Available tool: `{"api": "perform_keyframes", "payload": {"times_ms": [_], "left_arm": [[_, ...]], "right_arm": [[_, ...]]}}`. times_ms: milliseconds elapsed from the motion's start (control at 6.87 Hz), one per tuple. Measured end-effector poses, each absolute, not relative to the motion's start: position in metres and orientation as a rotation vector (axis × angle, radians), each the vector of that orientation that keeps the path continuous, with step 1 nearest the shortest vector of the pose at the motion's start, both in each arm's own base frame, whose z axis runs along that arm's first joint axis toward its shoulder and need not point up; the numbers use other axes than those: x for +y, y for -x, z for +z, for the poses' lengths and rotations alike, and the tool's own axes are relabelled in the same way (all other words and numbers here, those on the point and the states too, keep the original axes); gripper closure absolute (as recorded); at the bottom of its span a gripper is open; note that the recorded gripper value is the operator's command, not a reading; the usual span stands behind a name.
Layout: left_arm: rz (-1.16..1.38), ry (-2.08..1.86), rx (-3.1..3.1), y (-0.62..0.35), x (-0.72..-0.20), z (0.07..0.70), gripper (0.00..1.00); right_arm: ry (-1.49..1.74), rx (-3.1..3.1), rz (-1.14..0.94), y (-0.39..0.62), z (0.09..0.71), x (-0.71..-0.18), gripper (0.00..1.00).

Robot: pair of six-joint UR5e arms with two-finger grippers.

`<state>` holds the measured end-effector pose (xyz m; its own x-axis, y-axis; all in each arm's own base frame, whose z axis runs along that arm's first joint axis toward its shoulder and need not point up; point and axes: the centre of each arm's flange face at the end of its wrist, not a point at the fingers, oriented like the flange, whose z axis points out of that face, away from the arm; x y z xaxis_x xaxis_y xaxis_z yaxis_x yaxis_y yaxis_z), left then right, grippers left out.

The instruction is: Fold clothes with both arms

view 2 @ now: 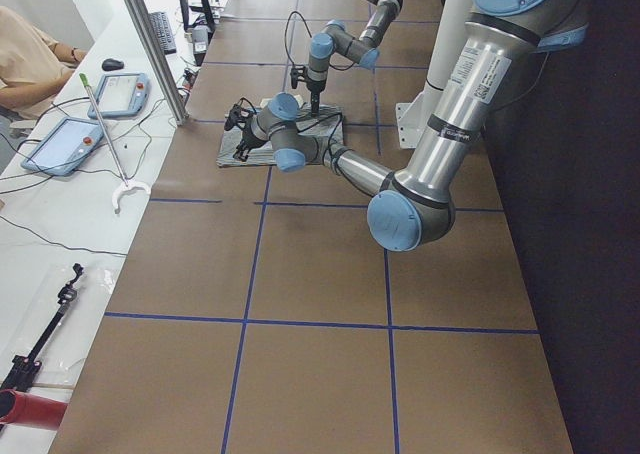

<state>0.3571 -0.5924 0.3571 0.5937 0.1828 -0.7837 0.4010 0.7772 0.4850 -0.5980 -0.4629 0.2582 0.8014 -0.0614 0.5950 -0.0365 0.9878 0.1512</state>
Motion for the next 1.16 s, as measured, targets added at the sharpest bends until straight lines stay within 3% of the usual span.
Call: {"api": "perform_keyframes", "payload": {"times_ms": [291, 582, 1164], "left_arm": [[-0.139, -0.696, 0.950, -0.355, -0.590, 0.353, 0.59], [-0.133, -0.675, 0.944, -0.349, -0.582, 0.339, 0.59], [-0.132, -0.665, 0.941, -0.347, -0.579, 0.334, 0.59]], "right_arm": [[-0.143, -0.625, -0.009, 0.551, 0.288, -0.501, 0.00], [-0.140, -0.623, -0.014, 0.516, 0.311, -0.502, 0.00], [-0.139, -0.634, 0.050, 0.566, 0.240, -0.558, 0.00]]}}
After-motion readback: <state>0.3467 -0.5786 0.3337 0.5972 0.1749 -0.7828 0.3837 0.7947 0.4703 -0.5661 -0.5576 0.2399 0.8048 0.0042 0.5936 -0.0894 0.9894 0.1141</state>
